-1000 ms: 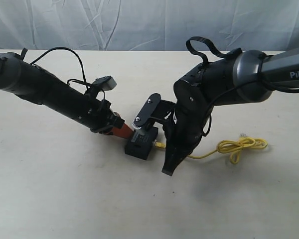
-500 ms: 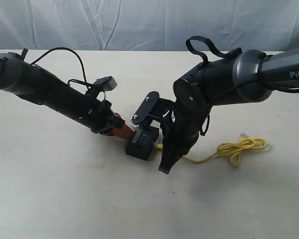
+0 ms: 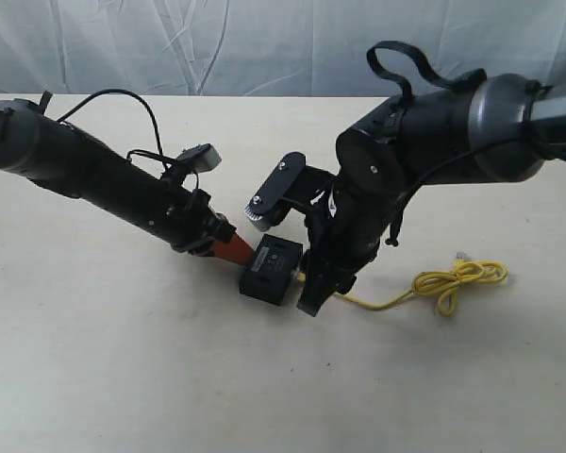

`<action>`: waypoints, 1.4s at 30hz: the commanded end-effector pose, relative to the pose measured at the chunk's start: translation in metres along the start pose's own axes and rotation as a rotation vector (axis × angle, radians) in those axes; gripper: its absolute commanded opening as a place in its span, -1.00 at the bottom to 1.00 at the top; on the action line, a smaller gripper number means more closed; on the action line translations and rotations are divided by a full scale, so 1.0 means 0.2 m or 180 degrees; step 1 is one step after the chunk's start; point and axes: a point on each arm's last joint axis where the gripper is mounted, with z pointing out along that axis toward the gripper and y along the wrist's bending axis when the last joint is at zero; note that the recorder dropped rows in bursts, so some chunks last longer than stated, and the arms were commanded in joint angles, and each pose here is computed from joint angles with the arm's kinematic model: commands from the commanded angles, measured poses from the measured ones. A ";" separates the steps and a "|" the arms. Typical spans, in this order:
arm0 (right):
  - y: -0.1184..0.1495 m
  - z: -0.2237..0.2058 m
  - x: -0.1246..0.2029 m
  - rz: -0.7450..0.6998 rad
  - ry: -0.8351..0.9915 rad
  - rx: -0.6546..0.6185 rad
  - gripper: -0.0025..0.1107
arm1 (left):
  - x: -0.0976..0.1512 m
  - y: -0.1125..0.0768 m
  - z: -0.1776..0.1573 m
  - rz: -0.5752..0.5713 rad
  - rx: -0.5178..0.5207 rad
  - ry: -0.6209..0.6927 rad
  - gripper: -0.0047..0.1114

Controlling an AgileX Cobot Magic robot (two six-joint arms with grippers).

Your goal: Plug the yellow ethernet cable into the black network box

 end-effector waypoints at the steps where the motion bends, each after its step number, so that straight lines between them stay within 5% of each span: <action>1: -0.01 -0.10 -0.01 0.0089 -0.0141 0.0033 -0.09 | -0.03 0.01 -0.08 -0.0077 -0.0139 -0.0062 -0.92; 7: -0.03 -0.15 0.00 0.0364 -0.0220 0.0046 -0.19 | -0.11 -0.03 -0.27 -0.0180 -0.0543 -0.0257 -0.92; 14: -0.14 -0.17 0.06 0.1038 -0.0263 -0.0184 -0.96 | -0.15 -0.15 -0.51 -0.0253 -0.1364 -0.0303 -0.92; 25: -0.37 -0.46 0.33 0.2215 -0.0752 -0.0182 -0.95 | -0.08 -0.46 -0.92 -0.0043 -0.2042 -0.0957 -0.92; 31: -0.41 -0.65 0.64 0.2723 -0.1015 0.0221 -0.95 | 0.12 -0.47 -1.19 -0.0426 -0.2364 -0.1387 -0.92; 35: -0.34 -0.79 0.78 0.2870 -0.1256 0.0538 -0.95 | 0.26 -0.51 -1.28 -0.0597 -0.2525 -0.1627 -0.92; 42: -0.09 -0.98 0.92 0.2737 -0.1851 0.0969 -0.96 | 0.46 -0.71 -1.29 -0.0392 -0.2631 -0.2047 -0.92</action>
